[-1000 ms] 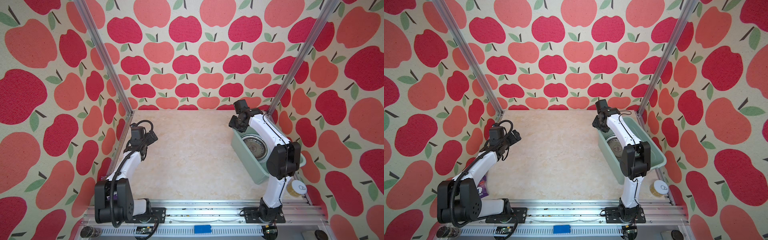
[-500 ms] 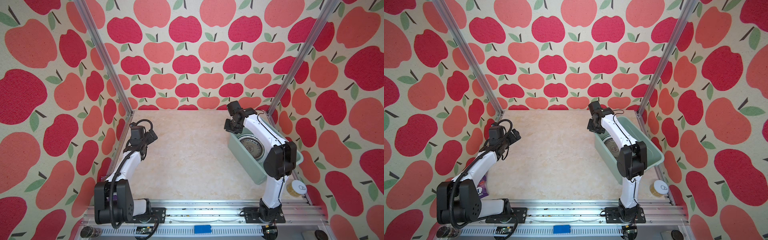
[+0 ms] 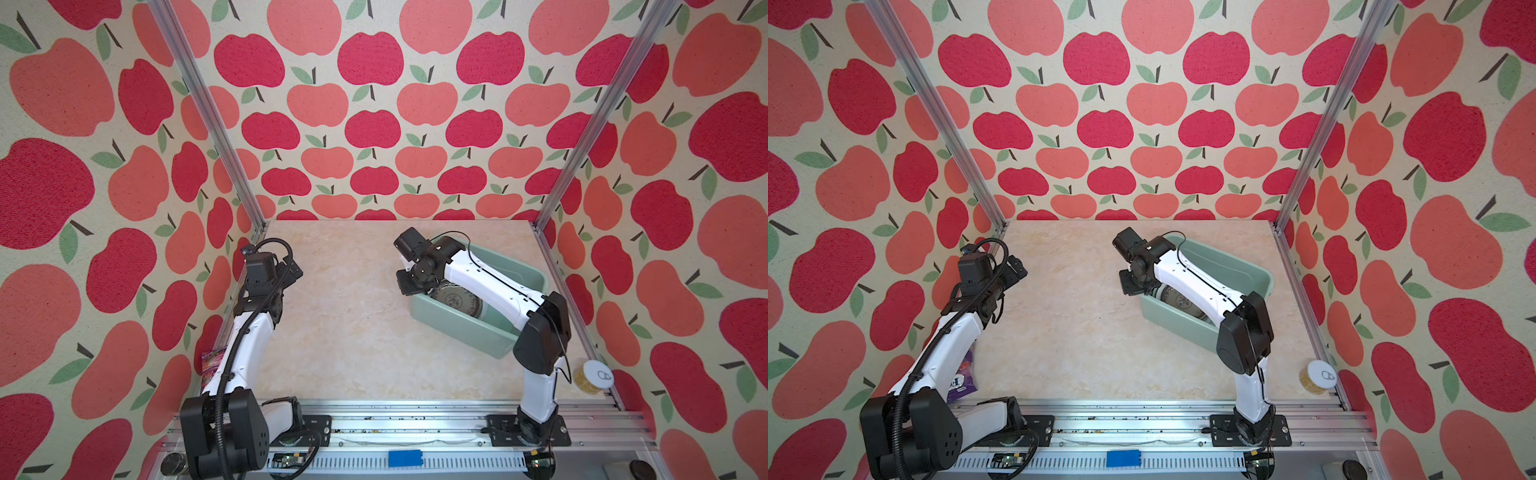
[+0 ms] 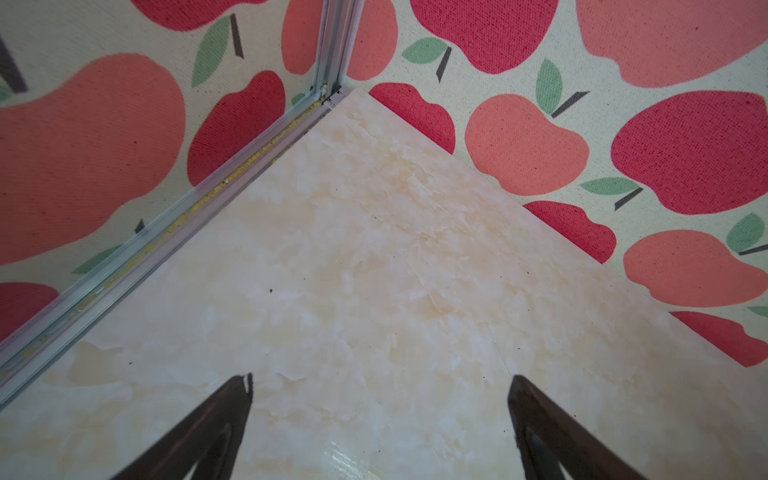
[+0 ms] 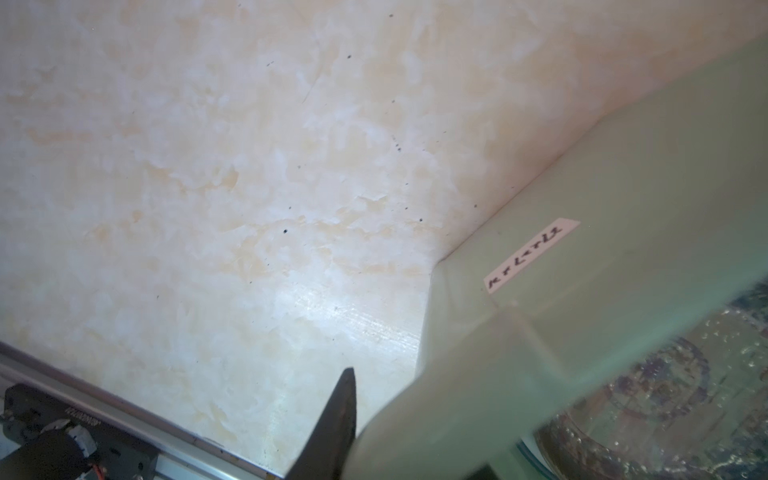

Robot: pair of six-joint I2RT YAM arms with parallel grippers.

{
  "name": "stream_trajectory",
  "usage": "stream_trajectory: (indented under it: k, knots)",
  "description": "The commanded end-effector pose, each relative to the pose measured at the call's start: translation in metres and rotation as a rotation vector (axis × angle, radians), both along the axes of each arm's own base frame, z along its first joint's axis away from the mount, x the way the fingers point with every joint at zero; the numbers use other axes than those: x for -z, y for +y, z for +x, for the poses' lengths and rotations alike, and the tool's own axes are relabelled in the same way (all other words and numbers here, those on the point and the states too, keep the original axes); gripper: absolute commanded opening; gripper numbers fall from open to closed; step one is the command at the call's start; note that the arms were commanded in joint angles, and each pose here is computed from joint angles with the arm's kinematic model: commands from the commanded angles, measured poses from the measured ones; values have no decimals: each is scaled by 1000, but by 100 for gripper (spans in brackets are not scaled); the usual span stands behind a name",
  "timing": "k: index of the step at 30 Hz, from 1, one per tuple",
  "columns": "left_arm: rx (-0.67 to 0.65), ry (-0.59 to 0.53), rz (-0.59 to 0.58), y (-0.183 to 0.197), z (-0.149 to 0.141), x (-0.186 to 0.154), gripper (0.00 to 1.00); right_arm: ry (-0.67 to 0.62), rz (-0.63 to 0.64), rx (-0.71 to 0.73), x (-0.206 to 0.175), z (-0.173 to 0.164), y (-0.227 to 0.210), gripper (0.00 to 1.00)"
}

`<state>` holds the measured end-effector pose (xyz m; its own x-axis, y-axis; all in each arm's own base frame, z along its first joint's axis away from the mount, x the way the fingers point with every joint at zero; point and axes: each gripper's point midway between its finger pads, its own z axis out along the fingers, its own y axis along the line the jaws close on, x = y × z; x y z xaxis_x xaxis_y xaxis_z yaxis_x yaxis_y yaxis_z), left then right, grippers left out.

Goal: Place the plates into the plastic bin on the countertop
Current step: Rotate the plastic bin at the center of the table.

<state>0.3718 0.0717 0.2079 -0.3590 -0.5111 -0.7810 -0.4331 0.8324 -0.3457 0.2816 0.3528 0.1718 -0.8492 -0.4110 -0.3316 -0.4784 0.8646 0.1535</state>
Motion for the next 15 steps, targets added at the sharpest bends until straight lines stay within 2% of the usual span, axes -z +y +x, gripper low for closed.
stream_trajectory:
  k: [1,4,8,10,13,14,15]
  knots:
    - [-60,13,35,17,-11,-6,99,31,236,-222,-36,-53,77,6]
    - [-89,17,62,28,-16,-8,99,44,224,-304,-35,-89,97,6]
    - [-130,32,71,40,-24,-2,99,41,264,-389,-42,-120,124,6]
    - [-145,39,60,43,-28,2,99,32,283,-421,-46,-128,135,7]
    - [-150,51,50,43,-34,8,99,27,277,-414,-47,-123,144,7]
    - [-148,54,50,43,-35,9,99,35,272,-433,-46,-137,151,8]
    - [-144,56,51,42,-36,10,99,37,269,-428,-45,-136,152,8]
